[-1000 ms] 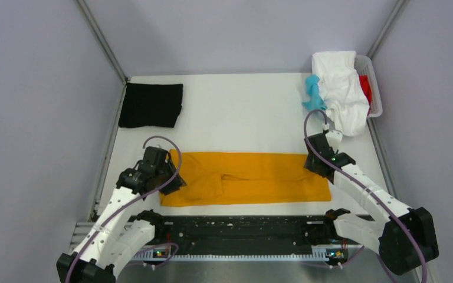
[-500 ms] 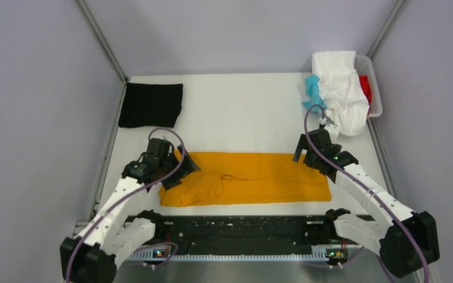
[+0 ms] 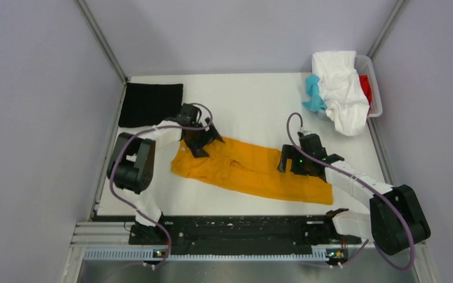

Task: Fold and stack the t-shirts
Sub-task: Rotate the tshirt 90 degrees, then grab the bottom of the folded rectangular tshirt with left arm

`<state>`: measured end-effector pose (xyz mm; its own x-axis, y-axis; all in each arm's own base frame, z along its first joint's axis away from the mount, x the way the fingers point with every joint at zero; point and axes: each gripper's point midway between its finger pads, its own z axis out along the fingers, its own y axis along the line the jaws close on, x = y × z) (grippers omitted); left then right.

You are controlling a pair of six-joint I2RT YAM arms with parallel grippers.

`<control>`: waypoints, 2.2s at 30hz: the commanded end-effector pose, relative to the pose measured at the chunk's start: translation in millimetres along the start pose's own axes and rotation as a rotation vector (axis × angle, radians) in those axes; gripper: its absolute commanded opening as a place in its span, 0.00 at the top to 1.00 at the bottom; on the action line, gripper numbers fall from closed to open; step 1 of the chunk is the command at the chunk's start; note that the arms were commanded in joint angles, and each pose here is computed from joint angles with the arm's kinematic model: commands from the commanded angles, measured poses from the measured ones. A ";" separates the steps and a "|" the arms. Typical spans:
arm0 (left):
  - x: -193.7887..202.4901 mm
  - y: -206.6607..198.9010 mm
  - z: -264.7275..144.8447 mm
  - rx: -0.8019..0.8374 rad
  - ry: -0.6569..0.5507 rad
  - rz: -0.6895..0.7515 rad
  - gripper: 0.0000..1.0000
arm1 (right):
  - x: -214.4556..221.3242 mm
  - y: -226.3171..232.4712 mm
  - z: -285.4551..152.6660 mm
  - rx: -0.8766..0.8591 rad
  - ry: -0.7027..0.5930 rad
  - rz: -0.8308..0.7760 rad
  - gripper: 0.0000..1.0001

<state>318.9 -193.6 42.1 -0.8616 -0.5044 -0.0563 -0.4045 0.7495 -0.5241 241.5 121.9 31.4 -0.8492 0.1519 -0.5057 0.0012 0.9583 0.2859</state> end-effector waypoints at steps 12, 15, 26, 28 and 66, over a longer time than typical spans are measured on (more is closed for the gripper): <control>-173.6 -243.1 132.3 0.578 -0.118 0.102 0.01 | 85.3 138.8 -44.1 -0.574 0.295 -0.149 0.01; -178.3 -284.9 120.3 0.842 -0.150 0.109 0.01 | 78.9 168.9 -56.6 -0.665 0.264 -0.278 0.01; -179.3 -323.6 60.7 0.905 -0.247 0.251 0.01 | 38.4 109.4 -62.2 -0.280 0.075 -0.218 0.01; -165.0 -329.5 38.2 0.915 -0.208 0.298 0.01 | 42.3 89.3 -63.9 -0.181 0.092 -0.176 0.01; 263.4 13.0 -0.2 -0.009 0.173 0.454 0.67 | 128.5 18.0 -55.6 -0.039 0.252 0.023 0.51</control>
<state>80.3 -307.3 23.4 -0.9925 -0.0195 -0.1210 0.0422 0.8726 -0.4866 108.7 152.4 21.9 -0.9500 0.0991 -0.2960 -0.0111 0.9369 0.3494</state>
